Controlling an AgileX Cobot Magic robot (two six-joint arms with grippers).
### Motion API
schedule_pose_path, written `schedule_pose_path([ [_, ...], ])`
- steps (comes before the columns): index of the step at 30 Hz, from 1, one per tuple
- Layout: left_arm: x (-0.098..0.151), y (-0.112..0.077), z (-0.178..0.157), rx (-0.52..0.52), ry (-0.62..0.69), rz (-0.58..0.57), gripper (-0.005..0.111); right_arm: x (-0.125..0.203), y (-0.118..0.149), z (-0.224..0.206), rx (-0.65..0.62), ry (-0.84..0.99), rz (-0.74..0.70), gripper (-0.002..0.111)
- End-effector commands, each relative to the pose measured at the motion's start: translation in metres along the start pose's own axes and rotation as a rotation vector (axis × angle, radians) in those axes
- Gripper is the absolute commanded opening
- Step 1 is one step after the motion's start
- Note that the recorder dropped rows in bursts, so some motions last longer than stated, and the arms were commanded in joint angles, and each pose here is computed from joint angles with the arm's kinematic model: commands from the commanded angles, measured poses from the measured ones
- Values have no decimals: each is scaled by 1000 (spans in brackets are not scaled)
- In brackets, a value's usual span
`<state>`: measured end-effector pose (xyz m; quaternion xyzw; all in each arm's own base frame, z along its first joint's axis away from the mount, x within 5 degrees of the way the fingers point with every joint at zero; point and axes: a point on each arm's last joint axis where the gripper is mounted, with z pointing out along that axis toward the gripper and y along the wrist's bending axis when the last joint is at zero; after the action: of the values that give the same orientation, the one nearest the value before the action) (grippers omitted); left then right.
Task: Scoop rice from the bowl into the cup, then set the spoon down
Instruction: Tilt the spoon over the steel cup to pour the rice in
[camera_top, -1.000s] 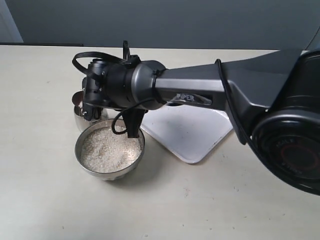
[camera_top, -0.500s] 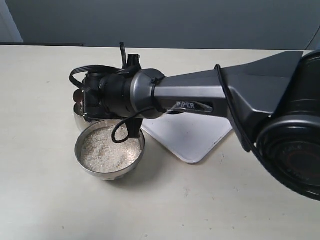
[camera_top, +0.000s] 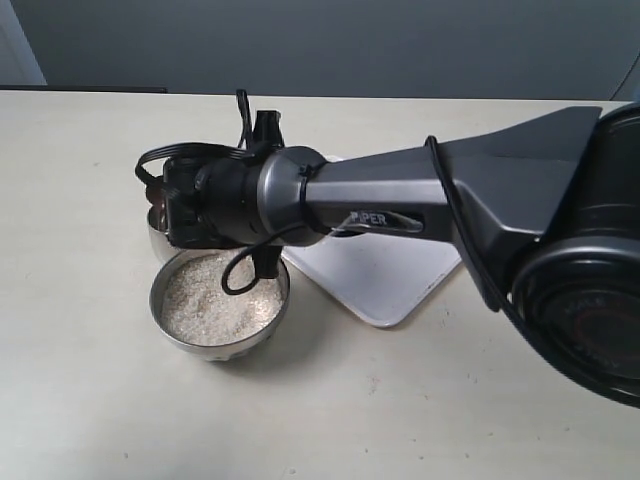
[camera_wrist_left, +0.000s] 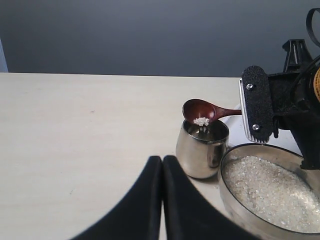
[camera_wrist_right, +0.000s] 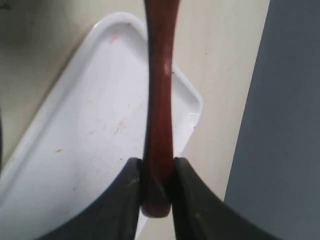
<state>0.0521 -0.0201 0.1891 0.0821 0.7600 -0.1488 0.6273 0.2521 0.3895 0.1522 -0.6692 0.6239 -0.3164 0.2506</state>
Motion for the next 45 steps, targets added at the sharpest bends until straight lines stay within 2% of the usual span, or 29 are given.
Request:
schedule_pose_path([
  [1, -3, 0, -1, 6, -24, -4, 1, 0, 0, -6, 50, 0, -7, -1],
  [28, -3, 0, -1, 6, -24, -4, 1, 7, 18, -11, 224, -16, -31, -1],
  [45, -3, 0, -1, 6, -24, -4, 1, 6, 9, -22, 253, -52, 9, -1],
])
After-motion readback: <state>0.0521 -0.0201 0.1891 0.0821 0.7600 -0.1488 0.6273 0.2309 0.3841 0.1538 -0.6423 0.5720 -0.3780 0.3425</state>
